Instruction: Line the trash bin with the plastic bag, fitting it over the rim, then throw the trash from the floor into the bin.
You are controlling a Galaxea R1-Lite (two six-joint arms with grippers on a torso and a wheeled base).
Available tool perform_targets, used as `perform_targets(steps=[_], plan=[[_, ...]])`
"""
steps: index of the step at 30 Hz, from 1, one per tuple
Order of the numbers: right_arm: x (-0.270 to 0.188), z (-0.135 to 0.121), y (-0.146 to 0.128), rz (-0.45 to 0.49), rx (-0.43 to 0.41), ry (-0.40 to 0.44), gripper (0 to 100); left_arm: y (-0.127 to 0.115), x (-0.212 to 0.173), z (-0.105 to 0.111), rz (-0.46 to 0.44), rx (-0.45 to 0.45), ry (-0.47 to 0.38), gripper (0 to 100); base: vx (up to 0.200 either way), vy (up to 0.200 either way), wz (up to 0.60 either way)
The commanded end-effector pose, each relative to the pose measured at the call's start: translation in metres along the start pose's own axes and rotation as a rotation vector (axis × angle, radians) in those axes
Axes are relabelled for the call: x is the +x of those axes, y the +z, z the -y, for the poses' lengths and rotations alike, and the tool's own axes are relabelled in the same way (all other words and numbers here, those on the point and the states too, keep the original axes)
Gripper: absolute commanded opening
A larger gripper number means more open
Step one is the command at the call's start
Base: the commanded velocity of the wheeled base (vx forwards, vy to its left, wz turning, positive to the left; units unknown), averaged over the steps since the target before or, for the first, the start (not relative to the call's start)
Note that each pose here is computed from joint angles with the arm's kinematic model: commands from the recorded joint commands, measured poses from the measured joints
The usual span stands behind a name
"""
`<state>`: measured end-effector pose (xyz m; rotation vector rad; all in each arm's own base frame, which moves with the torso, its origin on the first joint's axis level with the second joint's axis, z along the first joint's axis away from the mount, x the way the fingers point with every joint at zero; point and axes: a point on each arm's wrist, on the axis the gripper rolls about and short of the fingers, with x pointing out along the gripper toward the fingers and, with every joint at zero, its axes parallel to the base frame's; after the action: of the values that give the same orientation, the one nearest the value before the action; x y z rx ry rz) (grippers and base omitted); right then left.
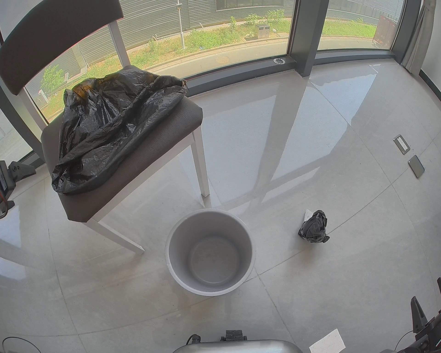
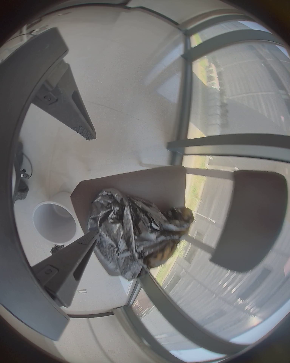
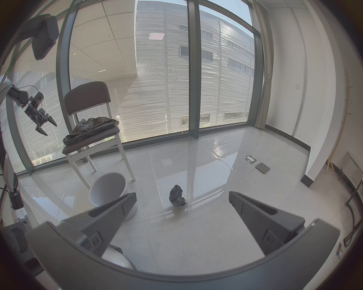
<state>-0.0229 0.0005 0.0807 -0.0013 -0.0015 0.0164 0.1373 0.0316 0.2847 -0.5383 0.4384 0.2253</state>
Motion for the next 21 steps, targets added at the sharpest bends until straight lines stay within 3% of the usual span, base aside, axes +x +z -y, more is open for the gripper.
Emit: perform_targets(steps=[1,8,14,21], plan=[[0.000,0.000,-0.005,-0.001,0.000,0.000,100,0.019,0.062,-0.009,-0.156,-0.112,0.085,100,0.000,0.000,0.00],[0.000,0.000,-0.005,-0.001,0.000,0.000,100,0.024,0.071,-0.008,-0.178,-0.145,0.067,100,0.000,0.000,0.00],[0.000,0.000,-0.005,-0.001,0.000,0.000,100,0.026,0.068,-0.002,-0.203,-0.142,-0.021,100,0.000,0.000,0.00],[0.000,0.000,-0.005,0.000,0.000,0.000,100,0.026,0.078,-0.002,-0.228,-0.144,-0.042,100,0.000,0.000,0.00]])
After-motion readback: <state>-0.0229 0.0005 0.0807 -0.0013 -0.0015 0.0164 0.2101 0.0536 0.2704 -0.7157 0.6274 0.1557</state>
